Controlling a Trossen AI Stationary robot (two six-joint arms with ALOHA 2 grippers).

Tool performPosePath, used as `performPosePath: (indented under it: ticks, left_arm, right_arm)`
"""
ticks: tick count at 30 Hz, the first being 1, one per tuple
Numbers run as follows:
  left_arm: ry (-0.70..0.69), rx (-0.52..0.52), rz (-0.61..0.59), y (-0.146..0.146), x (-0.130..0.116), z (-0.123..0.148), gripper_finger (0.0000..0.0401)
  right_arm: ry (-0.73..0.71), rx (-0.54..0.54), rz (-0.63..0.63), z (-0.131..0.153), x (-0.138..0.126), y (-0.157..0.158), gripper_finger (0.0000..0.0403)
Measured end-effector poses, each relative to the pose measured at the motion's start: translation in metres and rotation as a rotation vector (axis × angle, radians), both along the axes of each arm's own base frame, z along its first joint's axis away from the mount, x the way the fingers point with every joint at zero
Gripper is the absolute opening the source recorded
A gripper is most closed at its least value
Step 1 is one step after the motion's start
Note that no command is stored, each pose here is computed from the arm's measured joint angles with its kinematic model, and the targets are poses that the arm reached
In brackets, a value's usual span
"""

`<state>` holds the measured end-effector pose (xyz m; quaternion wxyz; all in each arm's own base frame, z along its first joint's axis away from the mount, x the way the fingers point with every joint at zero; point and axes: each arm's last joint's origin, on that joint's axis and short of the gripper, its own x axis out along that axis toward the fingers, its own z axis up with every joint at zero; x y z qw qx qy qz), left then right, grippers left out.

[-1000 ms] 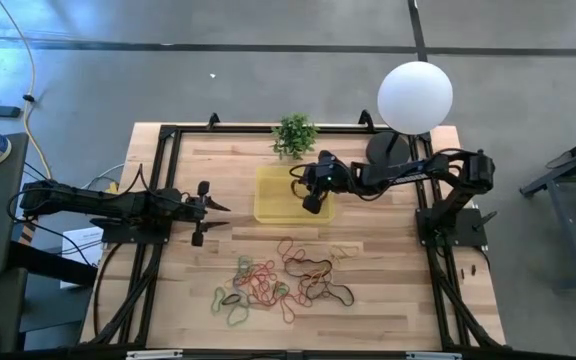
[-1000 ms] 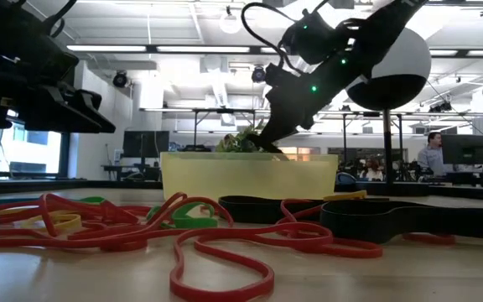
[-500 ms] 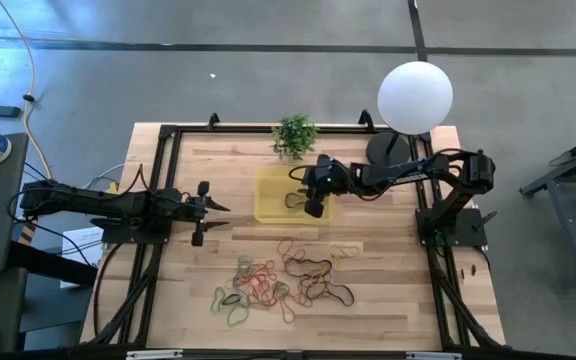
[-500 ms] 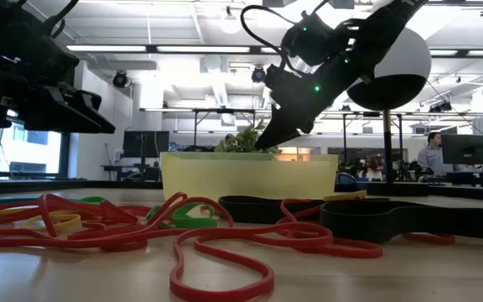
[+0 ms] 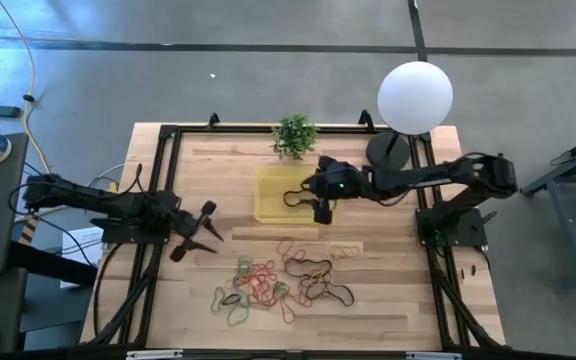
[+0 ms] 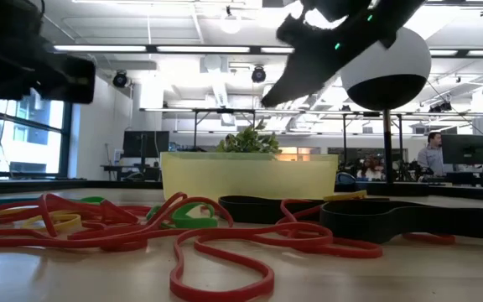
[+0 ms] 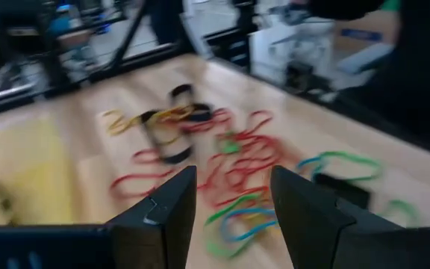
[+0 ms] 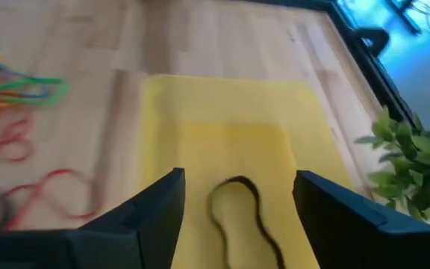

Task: Pick and place rubber bands into bin
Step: Put the black rubber band into the yellow bin

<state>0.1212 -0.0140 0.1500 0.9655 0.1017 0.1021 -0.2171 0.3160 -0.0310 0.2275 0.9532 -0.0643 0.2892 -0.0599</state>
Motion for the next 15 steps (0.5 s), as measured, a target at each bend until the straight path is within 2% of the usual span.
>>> performPosePath:
  ticks: [6,11,15]
  left_arm:
    - [0.055,0.007,-0.041,-0.025,0.002,0.007,0.0161]
    - [0.165,0.056,0.01,-0.051,0.009,0.007,0.0161]
    - [0.244,0.114,0.053,-0.075,0.024,0.012,0.0161]
  right_arm:
    - [0.078,0.013,0.036,0.011,-0.018,0.032,0.0216]
    - [0.184,-0.003,-0.011,0.004,-0.03,0.057,0.0198]
    - [0.235,-0.008,-0.072,0.0,-0.038,0.073,0.019]
